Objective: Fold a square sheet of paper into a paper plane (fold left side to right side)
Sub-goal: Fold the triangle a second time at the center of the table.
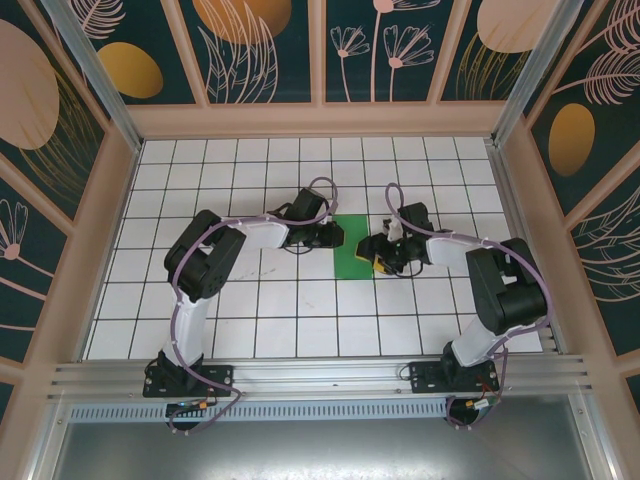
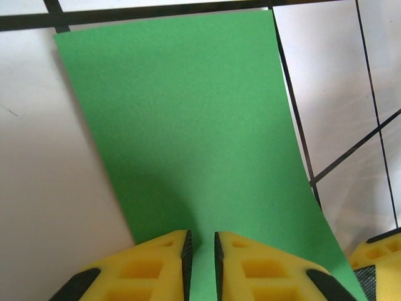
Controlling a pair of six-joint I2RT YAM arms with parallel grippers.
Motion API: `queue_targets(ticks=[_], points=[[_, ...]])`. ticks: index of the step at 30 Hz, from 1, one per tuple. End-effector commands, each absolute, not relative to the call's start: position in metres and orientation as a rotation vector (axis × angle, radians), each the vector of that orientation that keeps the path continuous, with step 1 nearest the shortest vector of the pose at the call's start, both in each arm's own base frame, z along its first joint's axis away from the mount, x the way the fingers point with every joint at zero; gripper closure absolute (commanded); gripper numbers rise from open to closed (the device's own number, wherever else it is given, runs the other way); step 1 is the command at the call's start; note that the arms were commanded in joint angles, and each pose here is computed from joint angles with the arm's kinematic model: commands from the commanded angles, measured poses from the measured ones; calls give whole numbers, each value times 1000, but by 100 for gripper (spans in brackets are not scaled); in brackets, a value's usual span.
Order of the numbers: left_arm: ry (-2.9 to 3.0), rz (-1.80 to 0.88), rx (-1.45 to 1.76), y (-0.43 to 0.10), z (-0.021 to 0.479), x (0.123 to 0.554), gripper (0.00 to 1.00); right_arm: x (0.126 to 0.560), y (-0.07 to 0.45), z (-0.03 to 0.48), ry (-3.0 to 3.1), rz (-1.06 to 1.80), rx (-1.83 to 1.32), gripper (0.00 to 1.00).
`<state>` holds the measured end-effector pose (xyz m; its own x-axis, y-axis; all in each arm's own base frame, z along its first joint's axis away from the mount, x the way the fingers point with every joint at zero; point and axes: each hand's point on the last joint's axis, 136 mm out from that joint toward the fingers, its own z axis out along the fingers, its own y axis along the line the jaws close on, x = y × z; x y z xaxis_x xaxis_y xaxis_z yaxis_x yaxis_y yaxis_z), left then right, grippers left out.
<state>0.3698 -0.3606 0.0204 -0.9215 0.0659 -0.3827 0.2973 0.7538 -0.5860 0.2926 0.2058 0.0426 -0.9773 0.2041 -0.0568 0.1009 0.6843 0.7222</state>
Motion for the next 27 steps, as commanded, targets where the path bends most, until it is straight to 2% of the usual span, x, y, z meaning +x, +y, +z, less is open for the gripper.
queue_targets(ticks=[1,7,14,21,27], points=[[2583,-894,288,-350,29,368,71,311,212,60,2686,1233,228,42],[2362,-893,317,-338,91,369,56,326,214,67,2655,1281,234,42],[2211,-848,426,-323,130,326,49,343,223,73,2637,1346,216,42],[2205,-735,652,-355,124,266,41,350,230,76,2639,1372,200,42],[2259,-588,770,-390,100,241,37,350,233,77,2641,1380,190,42]])
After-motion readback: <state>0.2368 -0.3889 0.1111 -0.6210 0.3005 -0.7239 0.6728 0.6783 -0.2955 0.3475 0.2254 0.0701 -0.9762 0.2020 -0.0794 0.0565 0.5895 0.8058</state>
